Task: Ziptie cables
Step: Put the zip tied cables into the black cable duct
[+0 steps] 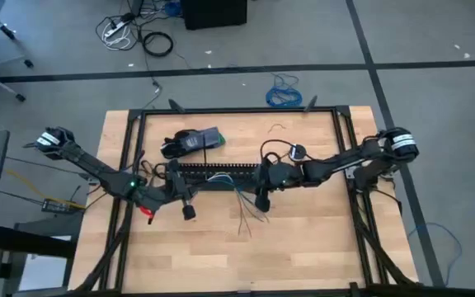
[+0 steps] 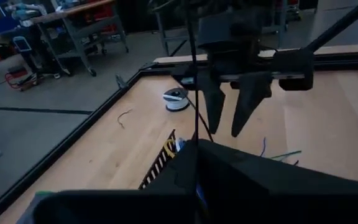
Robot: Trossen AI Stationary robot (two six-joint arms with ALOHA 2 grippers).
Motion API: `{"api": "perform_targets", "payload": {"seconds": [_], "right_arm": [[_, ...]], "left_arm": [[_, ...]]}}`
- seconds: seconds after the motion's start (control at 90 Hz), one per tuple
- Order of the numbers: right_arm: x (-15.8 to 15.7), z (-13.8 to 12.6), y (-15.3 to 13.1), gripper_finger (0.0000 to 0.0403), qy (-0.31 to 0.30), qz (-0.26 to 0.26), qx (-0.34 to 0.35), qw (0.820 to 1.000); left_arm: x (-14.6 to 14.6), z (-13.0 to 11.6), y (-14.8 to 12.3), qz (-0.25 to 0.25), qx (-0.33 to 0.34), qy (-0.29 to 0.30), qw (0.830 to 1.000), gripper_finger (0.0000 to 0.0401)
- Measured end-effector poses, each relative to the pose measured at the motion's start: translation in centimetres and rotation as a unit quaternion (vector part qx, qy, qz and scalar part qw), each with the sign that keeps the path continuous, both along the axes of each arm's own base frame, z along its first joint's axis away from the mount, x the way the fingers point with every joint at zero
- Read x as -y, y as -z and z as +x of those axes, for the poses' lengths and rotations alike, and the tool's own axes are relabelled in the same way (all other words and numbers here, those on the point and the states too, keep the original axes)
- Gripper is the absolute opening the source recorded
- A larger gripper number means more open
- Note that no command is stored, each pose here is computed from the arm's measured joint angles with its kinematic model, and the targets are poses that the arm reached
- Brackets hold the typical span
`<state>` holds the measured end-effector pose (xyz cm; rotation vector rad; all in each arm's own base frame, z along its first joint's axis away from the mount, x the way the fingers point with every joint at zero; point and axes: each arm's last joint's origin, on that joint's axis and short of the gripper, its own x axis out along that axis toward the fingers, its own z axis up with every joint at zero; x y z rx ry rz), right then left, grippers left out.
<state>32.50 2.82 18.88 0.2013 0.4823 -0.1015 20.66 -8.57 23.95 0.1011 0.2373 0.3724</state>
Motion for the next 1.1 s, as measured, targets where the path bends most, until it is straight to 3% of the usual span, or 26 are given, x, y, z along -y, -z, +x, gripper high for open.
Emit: {"api": "perform_targets", "payload": {"seconds": [0.522, 0.633, 0.733, 0.8, 1.1], "right_arm": [[1.0, 4.3, 4.5, 0.0146, -0.034, 0.038, 0.035, 0.998], [1.0, 5.0, 5.1, 0.0115, -0.023, 0.034, 0.013, 0.999], [1.1, 5.2, 5.1, 0.0050, -0.023, 0.025, -0.011, 0.999], [1.1, 5.0, 4.9, 0.0014, -0.030, 0.012, -0.034, 0.999], [1.0, 5.2, -0.6, 0.0003, -0.041, -0.010, -0.087, 0.995]], "left_arm": [[0.1, 0.1, -0.1, 0.005, 0.002, 0.007, 1.000, 0.0000], [0.0, 0.0, -0.1, 0.006, 0.001, 0.007, 1.000, 0.0000], [0.0, 0.0, 0.0, 0.008, -0.004, 0.008, 1.000, 0.0000], [0.0, -0.1, 0.2, 0.015, -0.017, 0.008, 1.000, 0.0000], [-0.3, -0.5, 1.3, 0.043, -0.082, 0.008, 0.996, 0.0000]]}}
